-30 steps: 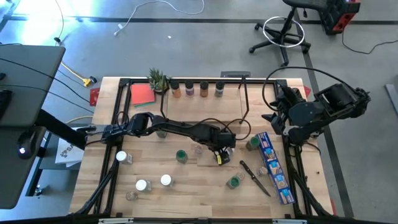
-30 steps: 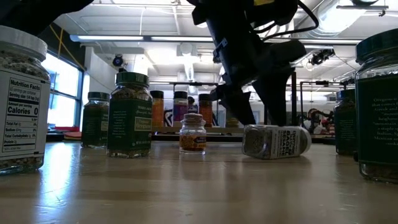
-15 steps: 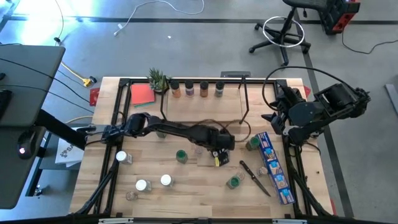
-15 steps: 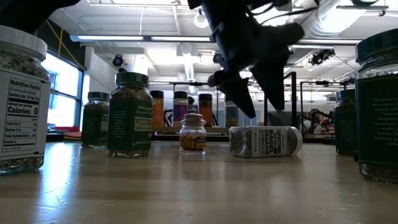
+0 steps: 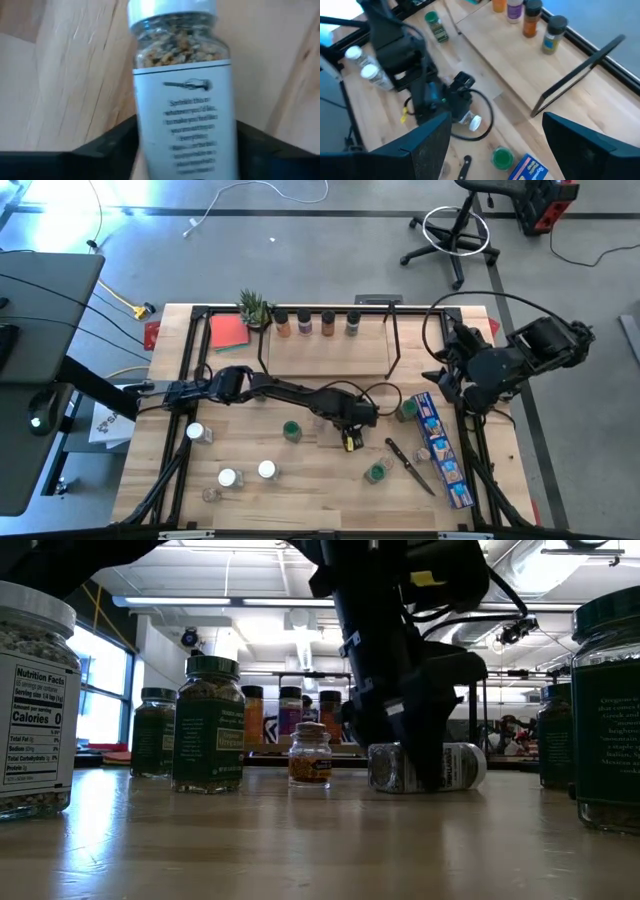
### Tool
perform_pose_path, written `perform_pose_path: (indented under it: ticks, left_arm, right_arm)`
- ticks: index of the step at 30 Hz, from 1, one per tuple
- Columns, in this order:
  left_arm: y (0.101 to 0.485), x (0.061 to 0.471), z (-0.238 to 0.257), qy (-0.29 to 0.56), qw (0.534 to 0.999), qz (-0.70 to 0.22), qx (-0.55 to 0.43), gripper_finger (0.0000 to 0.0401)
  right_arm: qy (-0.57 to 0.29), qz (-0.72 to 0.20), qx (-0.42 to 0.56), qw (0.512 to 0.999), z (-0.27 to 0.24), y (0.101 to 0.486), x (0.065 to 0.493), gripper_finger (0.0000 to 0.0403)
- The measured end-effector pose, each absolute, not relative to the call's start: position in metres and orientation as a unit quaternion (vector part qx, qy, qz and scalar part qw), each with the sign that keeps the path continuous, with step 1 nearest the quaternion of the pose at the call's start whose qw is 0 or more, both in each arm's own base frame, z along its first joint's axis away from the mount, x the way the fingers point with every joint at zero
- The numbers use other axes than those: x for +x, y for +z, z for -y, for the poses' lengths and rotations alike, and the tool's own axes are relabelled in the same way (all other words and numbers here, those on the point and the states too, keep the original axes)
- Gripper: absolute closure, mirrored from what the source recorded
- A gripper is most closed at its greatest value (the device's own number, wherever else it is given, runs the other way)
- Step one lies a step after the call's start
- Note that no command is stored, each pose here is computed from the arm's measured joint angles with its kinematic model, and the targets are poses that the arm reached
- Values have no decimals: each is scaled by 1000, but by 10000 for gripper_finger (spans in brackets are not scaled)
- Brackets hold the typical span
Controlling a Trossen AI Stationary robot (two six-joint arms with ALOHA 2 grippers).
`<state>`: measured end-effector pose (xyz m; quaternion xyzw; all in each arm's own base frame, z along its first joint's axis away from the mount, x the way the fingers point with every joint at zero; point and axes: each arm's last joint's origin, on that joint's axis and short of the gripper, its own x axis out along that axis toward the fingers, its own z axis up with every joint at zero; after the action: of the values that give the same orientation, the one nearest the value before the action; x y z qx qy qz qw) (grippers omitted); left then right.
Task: Shelf spices
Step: Put the white seasoning bottle on the shelf aligned with the black seasoning bottle
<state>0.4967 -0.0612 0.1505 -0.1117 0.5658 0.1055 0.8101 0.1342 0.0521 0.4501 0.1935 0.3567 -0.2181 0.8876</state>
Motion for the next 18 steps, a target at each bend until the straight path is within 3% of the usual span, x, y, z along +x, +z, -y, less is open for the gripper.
perform_pose_path:
  ticks: [7,18]
  left_arm:
    - [191,492,54,89,832,-533,-122,216]
    - [365,427,49,104,917,-343,-175,216]
  right_arm:
    - [-187,-352,195,896,-80,423,143,96]
    - [-130,-314,223,914,-67,404,129,96]
